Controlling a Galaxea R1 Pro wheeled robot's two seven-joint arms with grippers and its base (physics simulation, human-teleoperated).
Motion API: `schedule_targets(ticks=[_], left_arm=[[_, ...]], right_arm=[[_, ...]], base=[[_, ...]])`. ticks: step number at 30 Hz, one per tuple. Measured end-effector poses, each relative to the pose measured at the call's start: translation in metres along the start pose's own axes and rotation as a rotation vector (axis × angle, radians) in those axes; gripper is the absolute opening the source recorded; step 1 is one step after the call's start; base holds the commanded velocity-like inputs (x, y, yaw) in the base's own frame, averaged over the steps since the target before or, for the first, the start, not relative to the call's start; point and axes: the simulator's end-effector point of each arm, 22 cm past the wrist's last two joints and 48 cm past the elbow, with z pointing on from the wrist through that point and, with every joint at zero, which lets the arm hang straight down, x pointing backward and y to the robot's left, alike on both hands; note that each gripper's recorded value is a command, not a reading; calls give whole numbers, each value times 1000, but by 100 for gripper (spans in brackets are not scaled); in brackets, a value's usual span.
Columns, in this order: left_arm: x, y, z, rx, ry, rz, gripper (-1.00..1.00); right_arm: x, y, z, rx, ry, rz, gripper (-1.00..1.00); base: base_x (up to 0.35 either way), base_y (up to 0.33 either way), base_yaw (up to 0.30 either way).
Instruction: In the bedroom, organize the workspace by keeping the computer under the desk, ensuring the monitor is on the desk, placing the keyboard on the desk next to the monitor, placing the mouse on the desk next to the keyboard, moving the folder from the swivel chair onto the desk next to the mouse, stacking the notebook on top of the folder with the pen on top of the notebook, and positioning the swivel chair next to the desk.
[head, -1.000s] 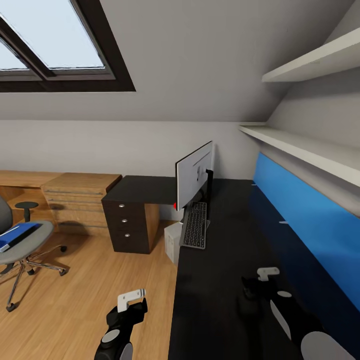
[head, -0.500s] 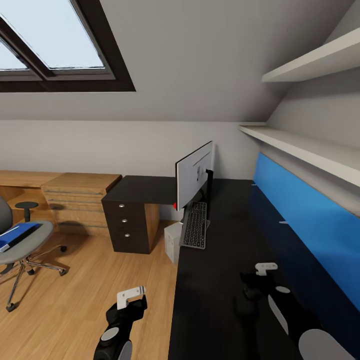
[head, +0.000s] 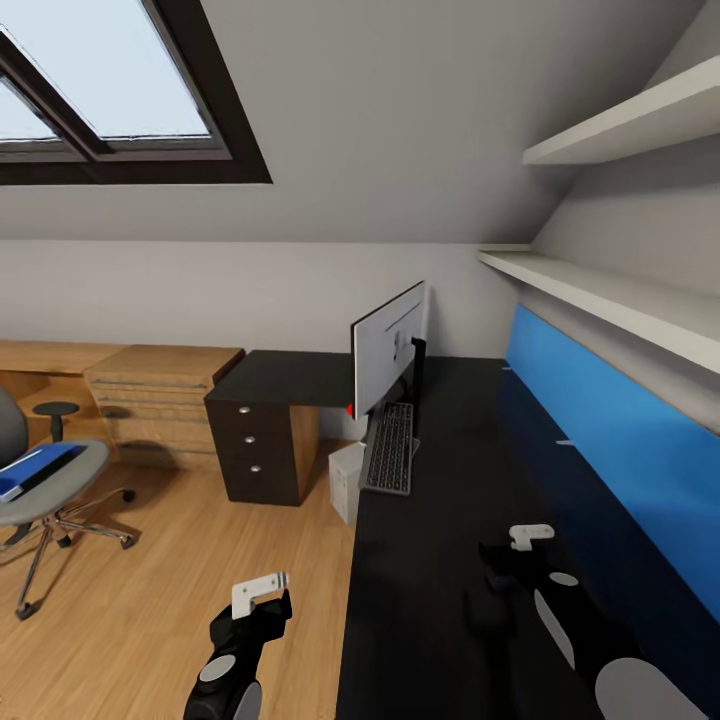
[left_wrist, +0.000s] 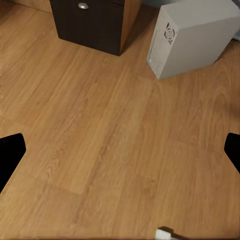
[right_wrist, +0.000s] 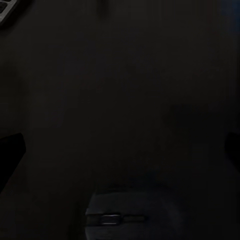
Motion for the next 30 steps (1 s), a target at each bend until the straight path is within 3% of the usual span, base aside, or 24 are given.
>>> schedule_targets(ticks=[8,17,30], left_arm=[[-4,-2,-2,4,-9,-2,100],[-15,-21,-10,45,-38,10,100],[-6,-22,1,46,-42,9,100]], right_arm=[[5,1,0,-1,23,3,100],[15,1,-1,-1,67,9,100],[29,0,10,4,75,12,100]], base=[[-95,0,0],[-3,0,0],[0,0,0]])
